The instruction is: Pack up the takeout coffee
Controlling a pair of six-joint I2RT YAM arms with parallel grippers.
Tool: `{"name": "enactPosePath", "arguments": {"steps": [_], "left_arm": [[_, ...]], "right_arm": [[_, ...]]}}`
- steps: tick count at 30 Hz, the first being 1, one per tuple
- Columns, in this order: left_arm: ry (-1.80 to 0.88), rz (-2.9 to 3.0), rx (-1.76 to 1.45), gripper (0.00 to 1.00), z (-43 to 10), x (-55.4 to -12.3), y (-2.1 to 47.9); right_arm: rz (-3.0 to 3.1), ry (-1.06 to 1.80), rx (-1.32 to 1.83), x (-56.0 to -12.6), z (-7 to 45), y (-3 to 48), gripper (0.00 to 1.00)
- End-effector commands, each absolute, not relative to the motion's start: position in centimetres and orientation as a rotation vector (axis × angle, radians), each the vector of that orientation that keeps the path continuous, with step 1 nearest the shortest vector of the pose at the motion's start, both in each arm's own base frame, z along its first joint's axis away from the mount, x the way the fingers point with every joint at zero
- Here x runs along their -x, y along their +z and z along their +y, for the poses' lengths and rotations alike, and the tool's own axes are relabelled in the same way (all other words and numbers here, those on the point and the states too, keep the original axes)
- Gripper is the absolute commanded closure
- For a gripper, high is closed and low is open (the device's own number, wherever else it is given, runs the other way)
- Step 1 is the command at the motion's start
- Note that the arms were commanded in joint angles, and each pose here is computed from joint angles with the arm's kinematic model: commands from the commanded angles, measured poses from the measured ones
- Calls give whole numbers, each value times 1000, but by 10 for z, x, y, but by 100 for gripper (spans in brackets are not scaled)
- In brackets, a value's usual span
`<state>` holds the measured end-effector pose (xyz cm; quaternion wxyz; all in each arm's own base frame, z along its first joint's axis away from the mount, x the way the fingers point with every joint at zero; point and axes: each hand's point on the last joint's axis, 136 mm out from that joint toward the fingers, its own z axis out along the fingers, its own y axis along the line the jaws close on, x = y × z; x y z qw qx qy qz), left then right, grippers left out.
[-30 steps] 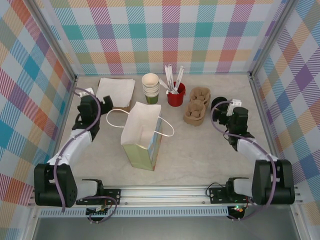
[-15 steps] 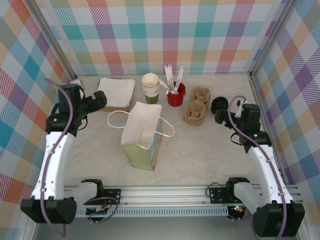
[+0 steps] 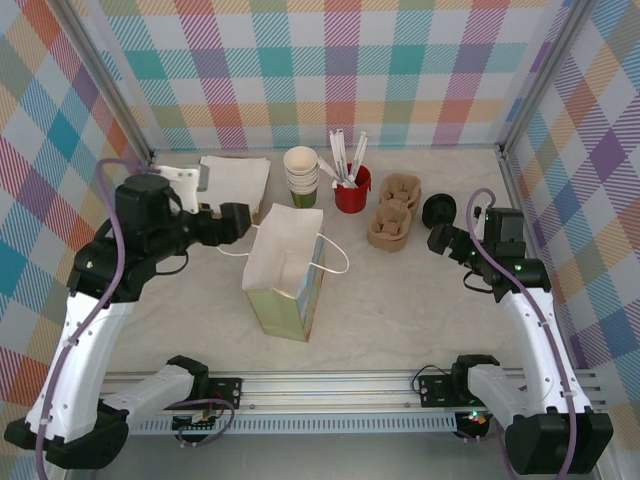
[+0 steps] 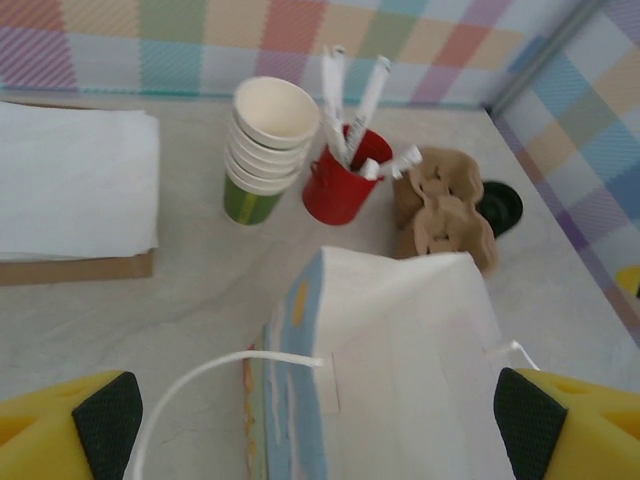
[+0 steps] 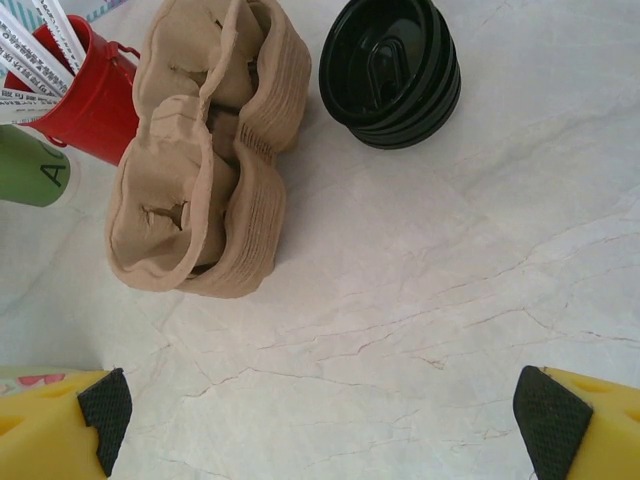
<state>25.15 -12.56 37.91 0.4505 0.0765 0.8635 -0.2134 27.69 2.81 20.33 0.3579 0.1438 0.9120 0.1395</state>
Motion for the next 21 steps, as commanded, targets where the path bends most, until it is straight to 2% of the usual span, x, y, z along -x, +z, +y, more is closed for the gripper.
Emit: {"name": "enactPosePath", "arguments": {"steps": [1, 8, 21], "left_arm": [[-424, 2176, -294, 8, -136, -255, 368], [-296, 2201, -436, 10, -153, -272, 352], [-216, 2278, -448, 15, -160, -291, 312]], "right_arm": [[2342, 407, -395, -273, 32, 214, 0], [2353, 395, -395, -270, 31, 211, 0], [2371, 392, -390, -269, 31, 204, 0]]}}
